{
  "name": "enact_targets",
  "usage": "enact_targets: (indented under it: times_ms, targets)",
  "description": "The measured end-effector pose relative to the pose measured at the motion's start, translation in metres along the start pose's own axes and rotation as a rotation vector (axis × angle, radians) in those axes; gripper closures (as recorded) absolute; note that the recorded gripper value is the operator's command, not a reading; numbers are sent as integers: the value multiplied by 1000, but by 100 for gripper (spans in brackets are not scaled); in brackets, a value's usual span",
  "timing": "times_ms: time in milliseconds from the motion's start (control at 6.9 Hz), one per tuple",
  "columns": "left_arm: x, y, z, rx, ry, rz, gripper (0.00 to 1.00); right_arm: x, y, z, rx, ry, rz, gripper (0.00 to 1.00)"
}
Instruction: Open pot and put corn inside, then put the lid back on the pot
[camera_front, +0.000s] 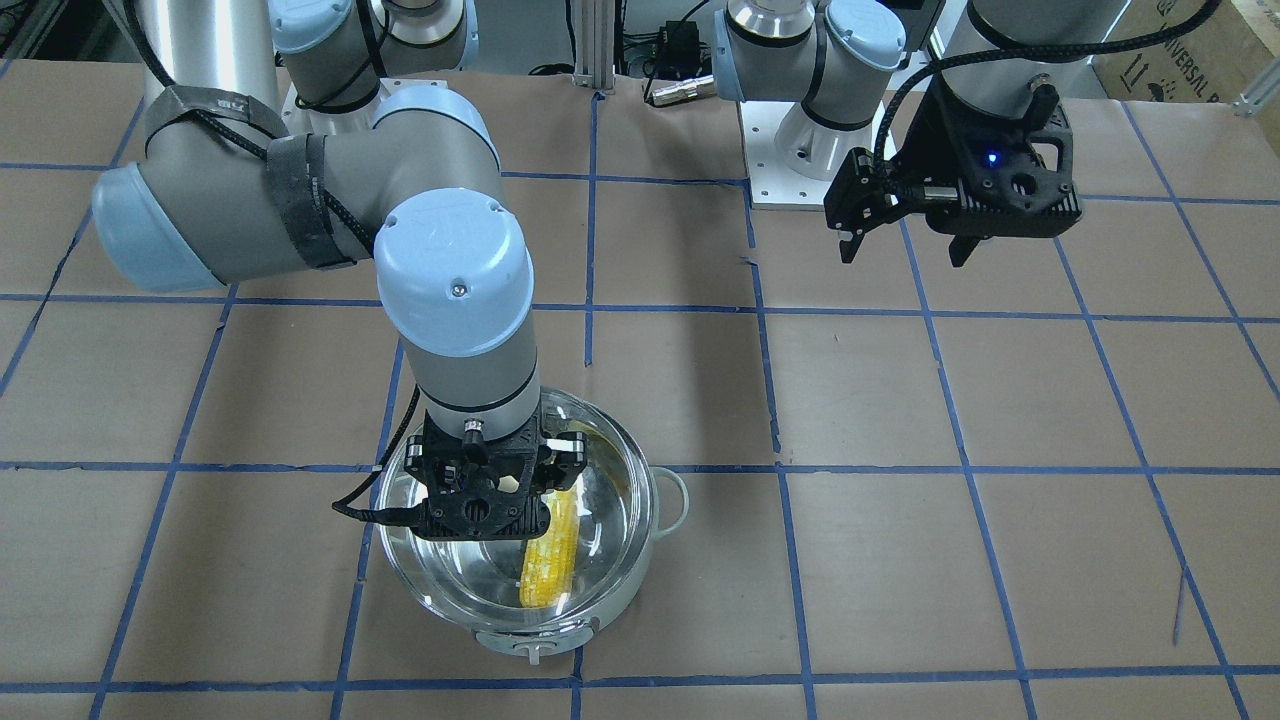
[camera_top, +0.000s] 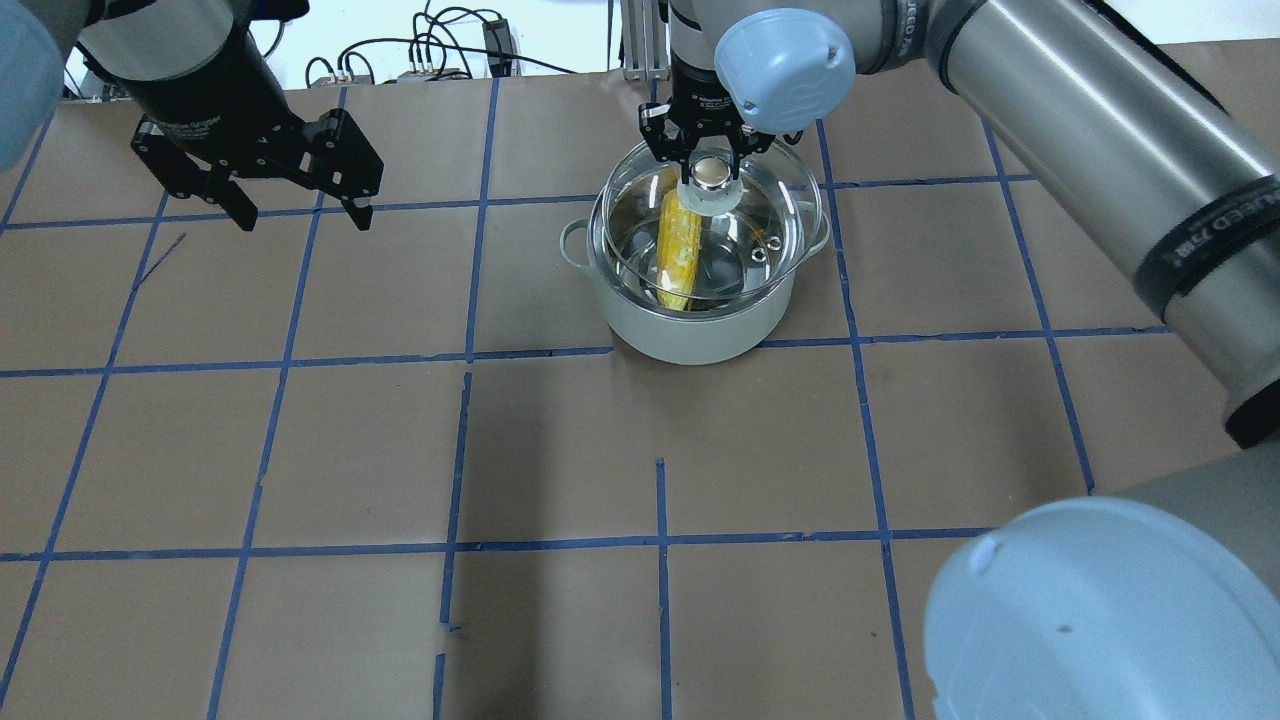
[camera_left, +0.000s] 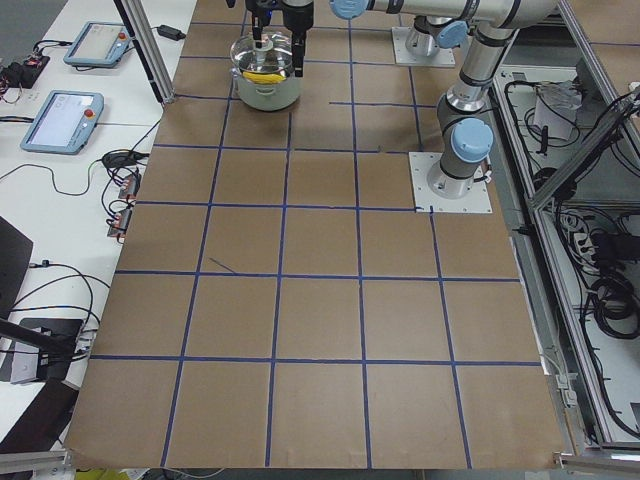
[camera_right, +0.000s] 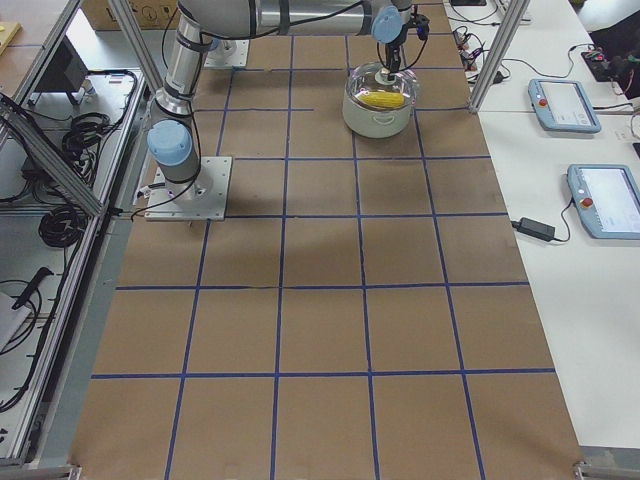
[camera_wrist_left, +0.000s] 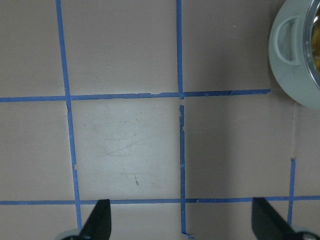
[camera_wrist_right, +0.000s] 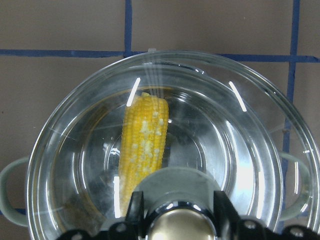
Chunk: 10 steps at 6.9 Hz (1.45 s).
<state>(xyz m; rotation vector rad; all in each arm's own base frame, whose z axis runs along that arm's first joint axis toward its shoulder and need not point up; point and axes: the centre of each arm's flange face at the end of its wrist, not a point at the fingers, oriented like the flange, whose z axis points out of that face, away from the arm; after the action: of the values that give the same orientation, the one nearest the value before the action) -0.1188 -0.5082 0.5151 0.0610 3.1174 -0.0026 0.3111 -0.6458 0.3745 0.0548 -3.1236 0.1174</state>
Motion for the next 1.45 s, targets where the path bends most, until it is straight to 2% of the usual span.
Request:
enact_targets:
  times_ms: [435,1449]
  targets:
    - [3,-1,0,9,24,8,0,-7,3,5,-6,0,-3,94]
    - [4,5,-4,24,24,-12,0,-18,4,14,-9,1,7,94]
